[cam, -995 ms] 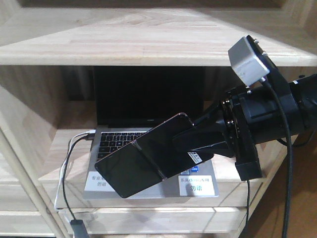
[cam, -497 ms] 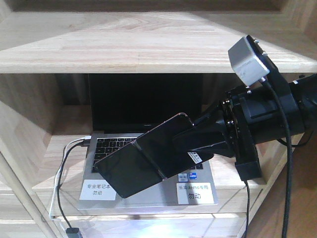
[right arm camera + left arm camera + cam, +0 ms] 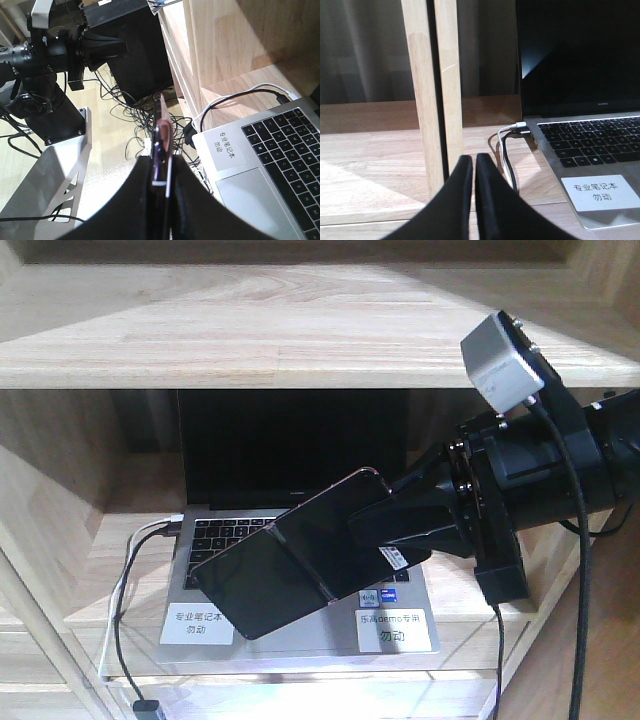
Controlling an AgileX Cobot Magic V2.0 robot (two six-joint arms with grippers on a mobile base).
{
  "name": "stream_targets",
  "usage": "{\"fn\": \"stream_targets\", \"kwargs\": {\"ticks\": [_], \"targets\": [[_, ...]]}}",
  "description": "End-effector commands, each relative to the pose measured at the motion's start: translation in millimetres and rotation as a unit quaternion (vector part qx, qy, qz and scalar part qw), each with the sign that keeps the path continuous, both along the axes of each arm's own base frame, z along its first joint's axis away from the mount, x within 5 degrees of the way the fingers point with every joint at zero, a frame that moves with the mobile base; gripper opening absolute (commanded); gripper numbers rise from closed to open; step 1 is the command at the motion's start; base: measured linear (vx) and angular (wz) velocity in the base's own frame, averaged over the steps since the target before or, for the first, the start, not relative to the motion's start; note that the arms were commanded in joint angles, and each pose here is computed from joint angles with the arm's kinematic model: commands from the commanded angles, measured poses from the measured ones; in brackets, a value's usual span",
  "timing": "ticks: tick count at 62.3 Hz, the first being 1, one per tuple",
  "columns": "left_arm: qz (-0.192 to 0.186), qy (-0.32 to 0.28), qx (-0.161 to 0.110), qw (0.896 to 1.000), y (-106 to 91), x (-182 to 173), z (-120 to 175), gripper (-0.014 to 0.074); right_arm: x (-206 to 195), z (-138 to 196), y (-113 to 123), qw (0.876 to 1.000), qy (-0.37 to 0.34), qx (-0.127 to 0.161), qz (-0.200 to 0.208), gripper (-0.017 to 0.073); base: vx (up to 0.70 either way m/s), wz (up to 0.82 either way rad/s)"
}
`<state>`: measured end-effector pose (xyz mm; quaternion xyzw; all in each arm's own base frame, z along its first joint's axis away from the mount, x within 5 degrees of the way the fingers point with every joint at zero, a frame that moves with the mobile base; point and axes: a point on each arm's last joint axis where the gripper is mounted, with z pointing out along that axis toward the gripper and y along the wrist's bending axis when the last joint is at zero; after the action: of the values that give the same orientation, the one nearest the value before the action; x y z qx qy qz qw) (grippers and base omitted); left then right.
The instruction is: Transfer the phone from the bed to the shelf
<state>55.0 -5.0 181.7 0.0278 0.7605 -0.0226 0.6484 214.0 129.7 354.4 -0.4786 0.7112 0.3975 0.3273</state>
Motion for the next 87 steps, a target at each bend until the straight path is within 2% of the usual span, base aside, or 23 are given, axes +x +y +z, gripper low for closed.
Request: {"fn": "stream_targets", "kwargs": {"ticks": [1, 58, 65, 80, 87], "targets": [[0.005, -0.037, -0.009, 0.999, 0.7, 0.6, 6.2, 0.0001, -12.1, 21.6, 1.8, 0.998, -0.006, 0.052, 0.025, -0.0001, 0.0, 0.0], [0.005, -0.037, -0.009, 0.999, 0.7, 0.6, 6.2, 0.0001, -11.3, 23.9, 2.2, 0.998, -0.008, 0.058, 0.021, -0.0001, 0.0, 0.0], [0.005, -0.037, -0.009, 0.999, 0.7, 0.6, 6.2, 0.0001, -11.9, 27.5, 3.4, 0.997, -0.004, 0.079, 0.021, -0.0001, 0.0, 0.0], [0.005, -0.037, -0.009, 0.999, 0.7, 0.6, 6.2, 0.0001, -11.9, 43.0, 7.0, 0.988, -0.005, 0.156, 0.02, -0.0001, 0.0, 0.0], [0.005, -0.037, -0.009, 0.999, 0.7, 0.6, 6.2, 0.0001, -12.5, 55.7, 7.1, 0.986, -0.023, 0.164, 0.026, -0.0001, 0.0, 0.0]]}}
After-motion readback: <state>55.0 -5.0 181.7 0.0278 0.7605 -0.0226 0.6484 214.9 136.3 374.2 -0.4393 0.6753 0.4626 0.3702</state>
